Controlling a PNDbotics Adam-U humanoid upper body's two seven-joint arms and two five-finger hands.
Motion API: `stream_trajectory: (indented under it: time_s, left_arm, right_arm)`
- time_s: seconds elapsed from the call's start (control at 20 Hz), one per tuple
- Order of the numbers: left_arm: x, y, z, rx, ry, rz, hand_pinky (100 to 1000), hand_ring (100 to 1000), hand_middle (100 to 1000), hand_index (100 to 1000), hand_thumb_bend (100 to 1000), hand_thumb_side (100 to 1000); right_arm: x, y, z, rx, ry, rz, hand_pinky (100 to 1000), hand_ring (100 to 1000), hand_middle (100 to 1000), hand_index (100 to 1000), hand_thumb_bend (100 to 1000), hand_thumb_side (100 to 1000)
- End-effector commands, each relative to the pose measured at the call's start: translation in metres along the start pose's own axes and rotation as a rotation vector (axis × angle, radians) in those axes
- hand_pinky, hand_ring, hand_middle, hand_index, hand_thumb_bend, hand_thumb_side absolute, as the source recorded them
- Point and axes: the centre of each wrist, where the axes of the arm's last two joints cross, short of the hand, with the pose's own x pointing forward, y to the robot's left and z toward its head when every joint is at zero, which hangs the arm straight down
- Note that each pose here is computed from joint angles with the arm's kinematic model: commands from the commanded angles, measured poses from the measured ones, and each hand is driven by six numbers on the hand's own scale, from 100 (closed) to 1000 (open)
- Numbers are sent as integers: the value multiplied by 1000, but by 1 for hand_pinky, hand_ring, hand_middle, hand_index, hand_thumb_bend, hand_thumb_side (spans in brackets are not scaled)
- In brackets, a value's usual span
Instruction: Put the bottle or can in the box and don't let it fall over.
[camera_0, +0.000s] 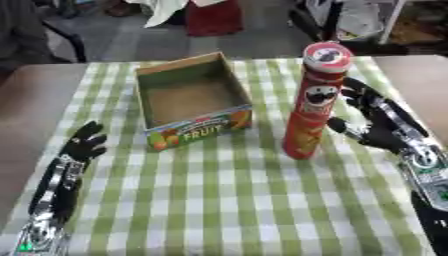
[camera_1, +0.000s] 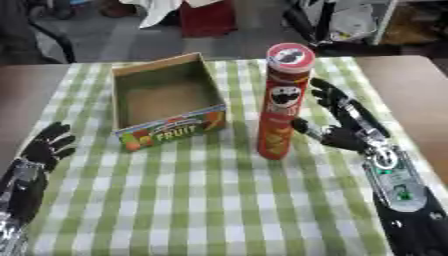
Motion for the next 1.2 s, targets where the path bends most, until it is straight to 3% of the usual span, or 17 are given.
stream_trajectory:
  time_s: [0.05,1.2]
  left_arm:
    - [6,5,-4,-7,-24,-13,894,897,894,967,600,897]
    - [5,3,-3,-9,-23,-6,893,897,896,968,599,899]
  right_arm:
    - [7,-4,-7,11,-29,10,1000,1000,1000,1000,656,475]
    - [3,11,-24,71,-19,-42,1000,1000,1000,1000,666,448]
